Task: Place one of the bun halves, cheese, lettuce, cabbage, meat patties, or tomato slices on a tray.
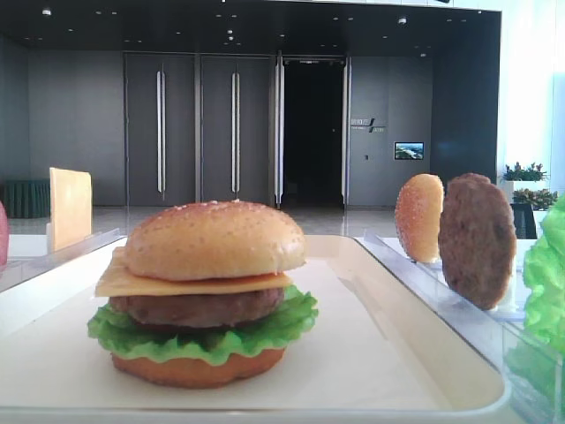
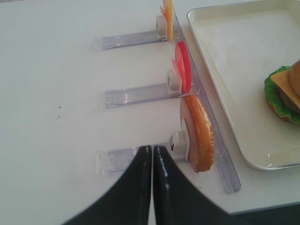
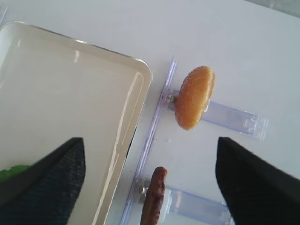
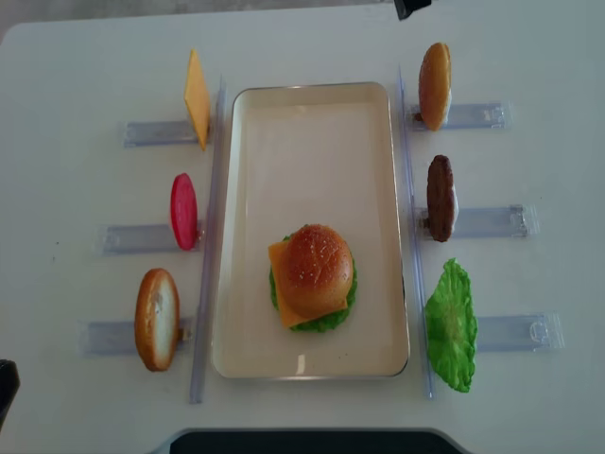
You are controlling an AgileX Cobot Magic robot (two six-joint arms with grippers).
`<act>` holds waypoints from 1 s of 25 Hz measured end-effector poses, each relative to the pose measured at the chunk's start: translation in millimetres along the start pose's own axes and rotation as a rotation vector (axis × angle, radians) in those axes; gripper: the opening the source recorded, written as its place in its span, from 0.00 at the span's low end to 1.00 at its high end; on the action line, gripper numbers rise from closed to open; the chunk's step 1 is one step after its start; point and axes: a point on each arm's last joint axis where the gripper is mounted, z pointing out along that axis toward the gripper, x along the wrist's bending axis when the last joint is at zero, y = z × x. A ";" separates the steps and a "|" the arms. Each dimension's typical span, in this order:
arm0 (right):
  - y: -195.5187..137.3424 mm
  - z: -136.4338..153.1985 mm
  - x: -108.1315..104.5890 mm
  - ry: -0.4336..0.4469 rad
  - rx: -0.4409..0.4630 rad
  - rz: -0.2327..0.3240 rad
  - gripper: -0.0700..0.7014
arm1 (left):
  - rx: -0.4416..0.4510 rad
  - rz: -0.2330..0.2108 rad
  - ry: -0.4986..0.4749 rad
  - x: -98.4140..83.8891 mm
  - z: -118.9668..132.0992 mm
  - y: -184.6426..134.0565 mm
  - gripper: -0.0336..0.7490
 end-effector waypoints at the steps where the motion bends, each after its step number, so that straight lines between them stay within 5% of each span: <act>1: 1.1 -0.9 -3.8 -0.005 -0.004 0.012 0.79 | 0.000 0.000 0.000 0.0 0.0 0.0 0.04; 6: 3.9 1.2 -39.2 -0.053 -0.003 0.098 0.79 | 0.000 0.000 0.000 0.0 0.0 0.0 0.04; 17: -15.5 -7.4 -178.7 -0.244 0.005 0.435 0.79 | 0.000 0.000 0.000 0.0 0.0 0.0 0.04; 25: -26.3 -13.4 -207.9 -0.292 0.008 0.504 0.79 | 0.000 0.000 0.000 0.0 0.0 0.0 0.04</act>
